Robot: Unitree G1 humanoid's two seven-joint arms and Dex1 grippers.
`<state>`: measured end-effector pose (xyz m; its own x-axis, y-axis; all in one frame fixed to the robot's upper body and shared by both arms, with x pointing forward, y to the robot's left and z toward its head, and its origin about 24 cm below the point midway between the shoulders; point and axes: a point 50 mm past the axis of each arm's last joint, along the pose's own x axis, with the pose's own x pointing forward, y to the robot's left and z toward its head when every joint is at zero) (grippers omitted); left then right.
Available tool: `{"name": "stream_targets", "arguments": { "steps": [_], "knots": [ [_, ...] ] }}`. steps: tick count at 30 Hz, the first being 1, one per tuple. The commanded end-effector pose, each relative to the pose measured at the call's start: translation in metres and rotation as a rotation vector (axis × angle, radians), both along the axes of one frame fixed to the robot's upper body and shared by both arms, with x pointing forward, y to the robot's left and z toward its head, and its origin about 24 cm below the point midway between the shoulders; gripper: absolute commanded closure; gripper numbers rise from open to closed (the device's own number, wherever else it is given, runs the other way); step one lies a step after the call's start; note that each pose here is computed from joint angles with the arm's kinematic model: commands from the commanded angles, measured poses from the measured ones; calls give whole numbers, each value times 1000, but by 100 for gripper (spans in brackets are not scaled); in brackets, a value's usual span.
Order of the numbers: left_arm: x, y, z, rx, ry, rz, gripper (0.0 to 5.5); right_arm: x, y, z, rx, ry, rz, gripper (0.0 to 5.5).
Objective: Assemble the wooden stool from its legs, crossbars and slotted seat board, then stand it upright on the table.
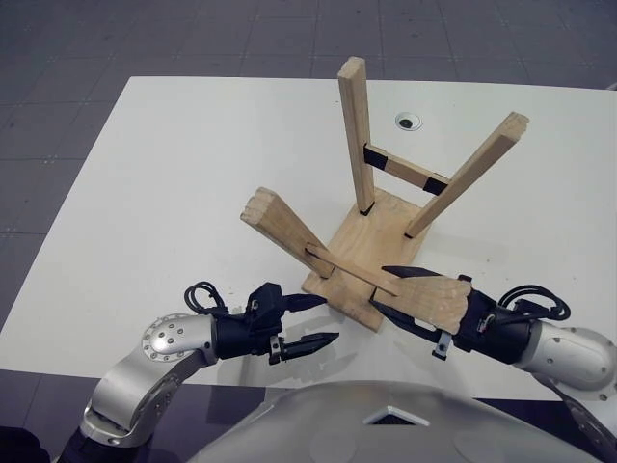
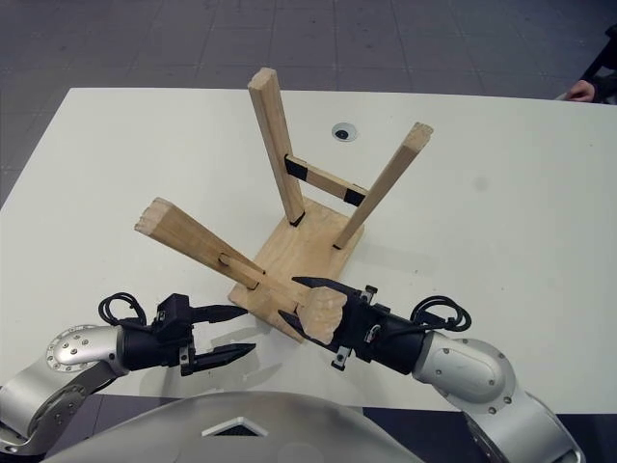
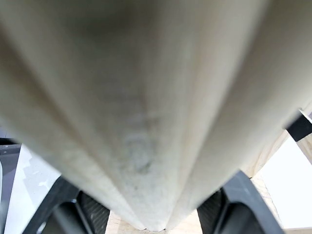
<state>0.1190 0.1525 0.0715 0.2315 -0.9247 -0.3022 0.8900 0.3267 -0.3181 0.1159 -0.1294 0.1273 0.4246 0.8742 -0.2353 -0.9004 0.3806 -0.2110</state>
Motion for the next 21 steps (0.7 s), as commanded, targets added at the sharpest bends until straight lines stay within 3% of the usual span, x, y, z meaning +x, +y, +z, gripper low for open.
{"name": "stream_targets", "arguments": {
  "steps": [1, 9, 21],
  "knots": [
    [2, 0, 3, 7, -12, 12, 242, -6, -46, -56, -343, 316, -105, 347],
    [0, -2, 2, 1, -5, 9, 242, 34, -75, -50, -336, 198, 5, 347],
    [1, -3, 2, 1, -2, 5, 242, 62, -95, -42, -324, 273, 155, 347]
  ]
}}
